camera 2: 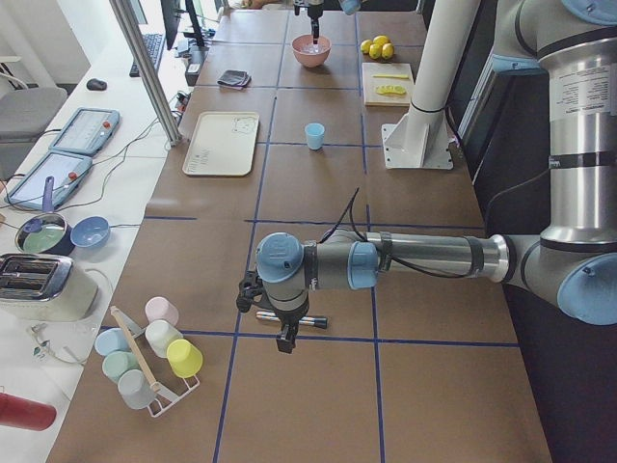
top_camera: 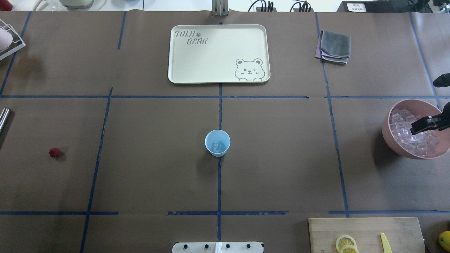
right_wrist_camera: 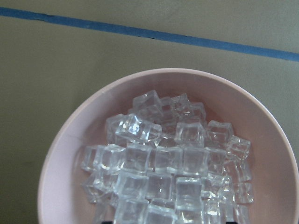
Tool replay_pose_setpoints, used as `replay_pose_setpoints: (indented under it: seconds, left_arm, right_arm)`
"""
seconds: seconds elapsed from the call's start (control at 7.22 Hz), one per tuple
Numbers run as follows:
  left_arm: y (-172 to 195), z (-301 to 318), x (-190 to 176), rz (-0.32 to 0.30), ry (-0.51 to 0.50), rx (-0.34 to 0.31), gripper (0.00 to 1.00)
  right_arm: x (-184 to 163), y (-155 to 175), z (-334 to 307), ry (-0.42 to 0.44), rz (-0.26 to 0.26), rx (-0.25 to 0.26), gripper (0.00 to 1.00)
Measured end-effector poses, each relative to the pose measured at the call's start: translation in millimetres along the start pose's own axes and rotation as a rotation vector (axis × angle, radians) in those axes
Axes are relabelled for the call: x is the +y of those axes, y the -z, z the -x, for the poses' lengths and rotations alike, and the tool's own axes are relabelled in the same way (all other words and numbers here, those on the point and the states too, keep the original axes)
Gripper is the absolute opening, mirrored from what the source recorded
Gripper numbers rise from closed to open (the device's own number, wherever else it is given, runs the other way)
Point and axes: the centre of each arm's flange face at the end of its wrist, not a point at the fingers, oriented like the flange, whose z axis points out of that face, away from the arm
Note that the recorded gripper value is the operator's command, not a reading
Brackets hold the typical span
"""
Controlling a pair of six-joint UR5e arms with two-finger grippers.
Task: Mash ice and strawberries in cup
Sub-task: 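Lower the right gripper into the bowl and grasp another ice cube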
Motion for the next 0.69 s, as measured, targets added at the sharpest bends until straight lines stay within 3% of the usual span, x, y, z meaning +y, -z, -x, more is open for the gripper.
replay_pose_setpoints:
  seconds: [0.28,0.69]
  left_arm:
    - [0.2,-0.1,-0.3,-0.001,-0.001,0.000,1.00]
    - [0.4,-0.2,-0.5,-0.001,-0.002,0.000,1.00]
  right_arm:
    - [-3.0,-15.0,-7.9,-0.004,-0.010,-0.017,0.81]
    - [-0.7,-7.7,4.2,-0.018,-0.012,-0.060,0.75]
